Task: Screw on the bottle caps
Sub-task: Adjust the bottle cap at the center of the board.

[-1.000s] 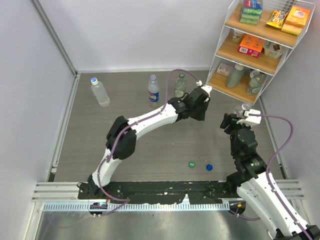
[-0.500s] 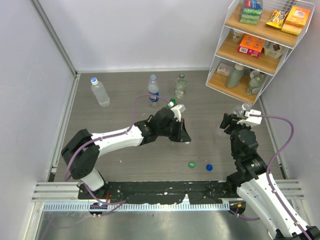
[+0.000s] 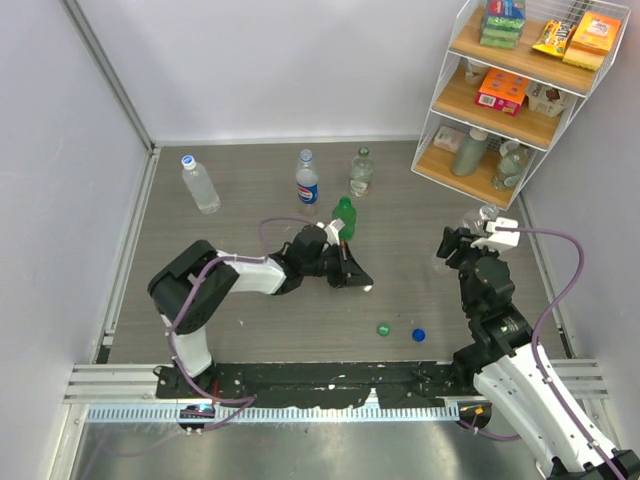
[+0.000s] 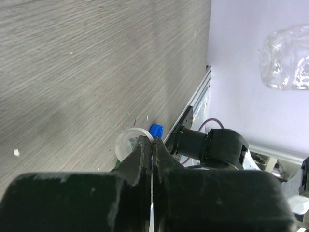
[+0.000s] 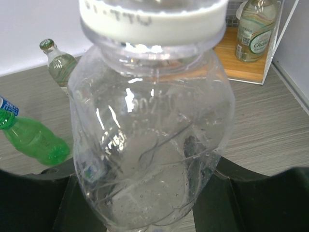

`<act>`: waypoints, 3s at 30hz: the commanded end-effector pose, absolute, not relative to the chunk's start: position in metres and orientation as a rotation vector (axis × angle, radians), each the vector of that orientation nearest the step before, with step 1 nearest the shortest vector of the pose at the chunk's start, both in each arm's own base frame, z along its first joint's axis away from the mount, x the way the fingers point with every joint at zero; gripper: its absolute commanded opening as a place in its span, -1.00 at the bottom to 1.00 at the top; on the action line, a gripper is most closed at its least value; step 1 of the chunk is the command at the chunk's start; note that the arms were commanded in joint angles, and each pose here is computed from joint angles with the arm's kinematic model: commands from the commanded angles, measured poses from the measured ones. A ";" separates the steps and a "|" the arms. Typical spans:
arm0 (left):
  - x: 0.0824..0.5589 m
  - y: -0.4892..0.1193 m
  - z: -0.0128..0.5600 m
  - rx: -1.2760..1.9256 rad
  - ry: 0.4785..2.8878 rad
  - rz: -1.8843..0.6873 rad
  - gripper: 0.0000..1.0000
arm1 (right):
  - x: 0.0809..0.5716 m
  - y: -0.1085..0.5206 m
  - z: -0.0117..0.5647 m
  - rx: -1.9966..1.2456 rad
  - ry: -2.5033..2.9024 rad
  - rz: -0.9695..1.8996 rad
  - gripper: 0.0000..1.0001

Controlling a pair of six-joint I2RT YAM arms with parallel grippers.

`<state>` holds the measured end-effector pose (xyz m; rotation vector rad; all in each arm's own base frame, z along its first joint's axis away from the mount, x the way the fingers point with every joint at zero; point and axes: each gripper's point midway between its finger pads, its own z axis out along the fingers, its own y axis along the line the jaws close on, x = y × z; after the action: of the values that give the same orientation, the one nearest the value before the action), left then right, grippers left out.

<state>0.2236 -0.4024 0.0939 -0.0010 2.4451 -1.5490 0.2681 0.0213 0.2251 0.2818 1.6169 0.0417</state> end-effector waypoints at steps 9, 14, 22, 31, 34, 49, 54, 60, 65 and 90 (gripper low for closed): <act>0.241 -0.411 0.050 -0.202 2.536 -1.566 -1.00 | 0.271 0.022 0.237 0.285 1.592 0.050 -0.94; 0.247 -0.391 0.031 -0.291 2.560 -1.501 -1.00 | 0.271 0.023 0.237 0.282 1.592 0.054 -0.94; 0.252 -0.360 0.015 -0.359 2.584 -1.369 -0.92 | 0.270 0.024 0.239 0.279 1.584 0.065 -0.95; 0.253 -0.320 0.004 -0.427 2.600 -1.256 -0.88 | 0.270 0.026 0.240 0.266 1.588 0.073 -0.94; 0.252 -0.310 0.003 -0.434 2.596 -1.228 -0.71 | 0.270 0.028 0.241 0.258 1.589 0.082 -0.95; 0.272 -0.247 0.022 -0.409 2.566 -0.811 -0.20 | 0.272 0.033 0.242 0.228 1.595 0.096 -0.95; 0.277 -0.216 0.024 -0.415 2.559 -0.597 0.02 | 0.272 0.033 0.240 0.226 1.601 0.095 -0.95; 0.280 -0.183 0.027 -0.450 2.536 -0.400 0.14 | 0.272 0.035 0.242 0.219 1.603 0.102 -0.95; 0.274 -0.171 0.029 -0.458 2.528 -0.362 0.10 | 0.273 0.035 0.240 0.218 1.610 0.098 -0.95; 0.261 -0.184 0.018 -0.353 2.584 -0.474 -0.50 | 0.273 0.037 0.236 0.215 1.627 0.105 -0.95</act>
<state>0.2551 -0.1890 0.0231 -0.3535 2.5851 -0.5254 0.2706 0.0375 0.2059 0.1957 1.7056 0.0807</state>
